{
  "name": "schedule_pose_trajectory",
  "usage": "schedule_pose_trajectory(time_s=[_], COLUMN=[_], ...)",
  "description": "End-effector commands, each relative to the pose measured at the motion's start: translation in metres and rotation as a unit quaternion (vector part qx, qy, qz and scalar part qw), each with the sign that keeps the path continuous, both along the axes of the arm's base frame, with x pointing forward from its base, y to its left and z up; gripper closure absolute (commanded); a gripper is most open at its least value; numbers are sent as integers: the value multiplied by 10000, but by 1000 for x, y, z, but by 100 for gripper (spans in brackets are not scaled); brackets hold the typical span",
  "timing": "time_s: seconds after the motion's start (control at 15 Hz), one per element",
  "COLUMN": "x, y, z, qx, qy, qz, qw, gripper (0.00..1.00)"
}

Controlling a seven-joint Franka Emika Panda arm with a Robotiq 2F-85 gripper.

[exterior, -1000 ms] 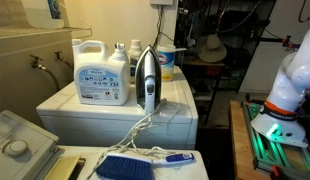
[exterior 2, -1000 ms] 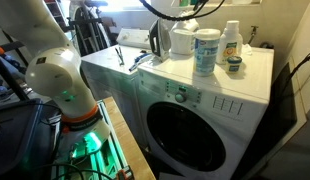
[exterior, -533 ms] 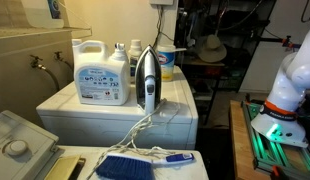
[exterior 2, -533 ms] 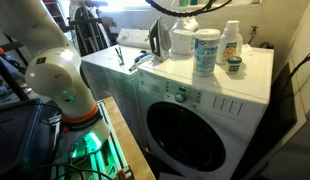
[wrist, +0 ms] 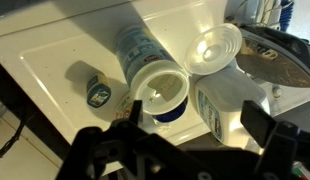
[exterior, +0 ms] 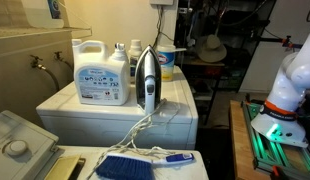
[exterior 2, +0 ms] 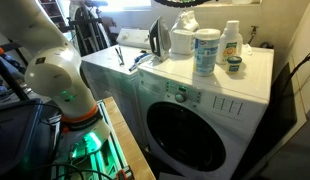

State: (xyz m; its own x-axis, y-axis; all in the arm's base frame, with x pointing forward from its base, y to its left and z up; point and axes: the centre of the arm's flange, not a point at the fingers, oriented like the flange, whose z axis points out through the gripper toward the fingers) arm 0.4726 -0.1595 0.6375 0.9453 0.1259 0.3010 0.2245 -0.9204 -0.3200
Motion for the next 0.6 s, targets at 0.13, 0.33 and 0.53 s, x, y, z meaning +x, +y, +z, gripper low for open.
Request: schedule_pose_trajectory(time_s=[0.13, 0.33, 0.53], x=[-25, -12, -10], y=[-25, -22, -18], z=[2, 11, 11], qx=[16, -8, -10], qy=[-202, -154, -151], qz=[-506, -315, -270], qw=[9985, 9994, 9995], gripper=[0, 0, 0])
